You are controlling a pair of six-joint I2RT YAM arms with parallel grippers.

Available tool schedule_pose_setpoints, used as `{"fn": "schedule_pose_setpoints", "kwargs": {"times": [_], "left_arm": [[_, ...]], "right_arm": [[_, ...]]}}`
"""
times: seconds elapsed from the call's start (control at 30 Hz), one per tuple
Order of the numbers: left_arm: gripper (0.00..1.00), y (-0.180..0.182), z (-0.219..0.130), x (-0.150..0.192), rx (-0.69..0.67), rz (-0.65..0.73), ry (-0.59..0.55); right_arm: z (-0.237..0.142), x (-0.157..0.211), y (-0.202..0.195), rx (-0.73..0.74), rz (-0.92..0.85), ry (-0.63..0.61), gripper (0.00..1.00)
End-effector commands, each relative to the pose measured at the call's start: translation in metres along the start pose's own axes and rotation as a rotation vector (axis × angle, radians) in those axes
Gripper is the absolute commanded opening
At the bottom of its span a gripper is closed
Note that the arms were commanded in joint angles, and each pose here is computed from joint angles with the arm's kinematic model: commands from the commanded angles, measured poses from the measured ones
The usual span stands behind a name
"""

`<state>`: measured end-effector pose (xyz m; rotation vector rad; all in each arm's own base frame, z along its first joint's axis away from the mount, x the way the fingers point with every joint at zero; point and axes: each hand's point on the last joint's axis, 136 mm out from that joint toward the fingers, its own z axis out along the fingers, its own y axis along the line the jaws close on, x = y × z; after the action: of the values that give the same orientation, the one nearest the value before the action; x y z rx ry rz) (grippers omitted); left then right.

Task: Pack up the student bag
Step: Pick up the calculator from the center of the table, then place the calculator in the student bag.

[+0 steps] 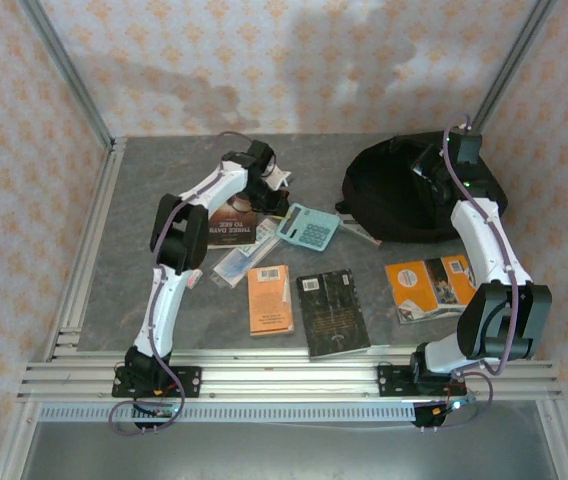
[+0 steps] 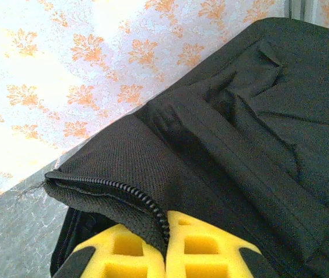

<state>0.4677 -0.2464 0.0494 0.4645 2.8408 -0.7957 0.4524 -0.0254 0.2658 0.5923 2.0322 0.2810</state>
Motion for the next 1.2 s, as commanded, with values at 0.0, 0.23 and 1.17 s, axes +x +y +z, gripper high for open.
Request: {"fn": "schedule_pose_setpoints", "kwargs": {"times": [0.0, 0.23, 1.17], "left_arm": [[0.00, 0.012, -0.024, -0.012, -0.077, -0.084, -0.101], [0.49, 0.001, -0.017, -0.004, 0.003, -0.152, -0.057], [0.00, -0.003, -0.089, -0.031, -0.023, -0.291, -0.241]], "right_arm": [[-0.004, -0.010, 0.004, -0.023, 0.015, -0.045, 0.00], [-0.006, -0.009, 0.006, -0.036, 0.011, -0.041, 0.00], [-0.026, -0.026, 0.054, -0.138, -0.084, -0.026, 0.00]]}}
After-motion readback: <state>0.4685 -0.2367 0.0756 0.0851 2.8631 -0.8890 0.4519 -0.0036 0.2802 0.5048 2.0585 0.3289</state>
